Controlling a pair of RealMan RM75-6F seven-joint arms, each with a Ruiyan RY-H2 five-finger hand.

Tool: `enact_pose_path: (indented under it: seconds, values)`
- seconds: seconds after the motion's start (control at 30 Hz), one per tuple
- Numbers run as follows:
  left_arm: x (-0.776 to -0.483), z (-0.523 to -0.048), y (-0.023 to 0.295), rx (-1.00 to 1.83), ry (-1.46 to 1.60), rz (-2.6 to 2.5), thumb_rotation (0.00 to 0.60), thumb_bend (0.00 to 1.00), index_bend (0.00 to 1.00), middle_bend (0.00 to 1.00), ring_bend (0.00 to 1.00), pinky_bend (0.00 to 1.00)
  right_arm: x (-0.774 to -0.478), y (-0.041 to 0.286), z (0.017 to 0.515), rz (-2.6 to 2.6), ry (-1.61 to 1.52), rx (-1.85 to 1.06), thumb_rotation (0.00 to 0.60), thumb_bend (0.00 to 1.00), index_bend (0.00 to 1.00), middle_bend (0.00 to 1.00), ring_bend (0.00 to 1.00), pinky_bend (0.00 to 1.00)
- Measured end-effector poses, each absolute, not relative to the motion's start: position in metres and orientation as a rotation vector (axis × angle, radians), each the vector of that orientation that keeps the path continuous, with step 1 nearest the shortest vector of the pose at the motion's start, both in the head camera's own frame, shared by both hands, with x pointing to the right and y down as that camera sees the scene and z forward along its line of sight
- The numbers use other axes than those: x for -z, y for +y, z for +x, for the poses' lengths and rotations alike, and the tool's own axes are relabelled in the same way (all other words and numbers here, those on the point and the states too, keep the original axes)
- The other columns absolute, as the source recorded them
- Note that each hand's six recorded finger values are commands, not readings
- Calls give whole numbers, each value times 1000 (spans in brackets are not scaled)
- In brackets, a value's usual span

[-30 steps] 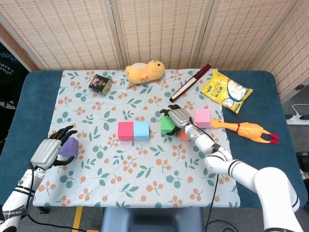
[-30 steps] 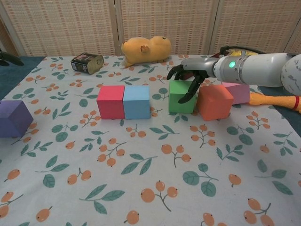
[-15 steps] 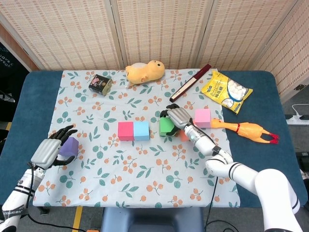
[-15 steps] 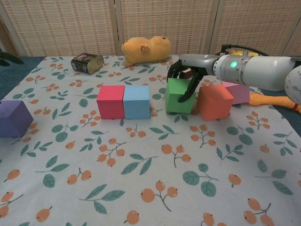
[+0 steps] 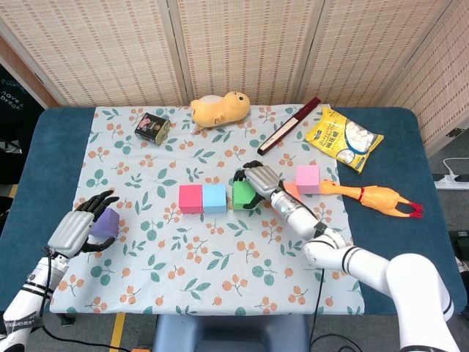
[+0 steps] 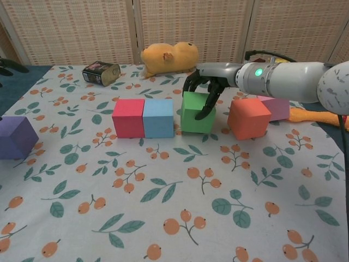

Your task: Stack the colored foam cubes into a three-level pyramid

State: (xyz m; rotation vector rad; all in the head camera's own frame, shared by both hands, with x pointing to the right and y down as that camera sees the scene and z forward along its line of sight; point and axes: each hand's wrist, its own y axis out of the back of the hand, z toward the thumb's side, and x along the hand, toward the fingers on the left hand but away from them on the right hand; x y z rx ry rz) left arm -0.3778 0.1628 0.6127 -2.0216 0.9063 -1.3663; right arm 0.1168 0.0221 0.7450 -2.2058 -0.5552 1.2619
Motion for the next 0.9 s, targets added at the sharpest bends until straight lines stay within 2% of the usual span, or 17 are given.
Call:
enact_pose_path:
  seconds: [0.9]
  values:
    - [-615,-384,168,1367,911,-2046,600,281,101,8,82,185,-754,27,95,-2187,-508,-1284,600,33,369,335,115,88]
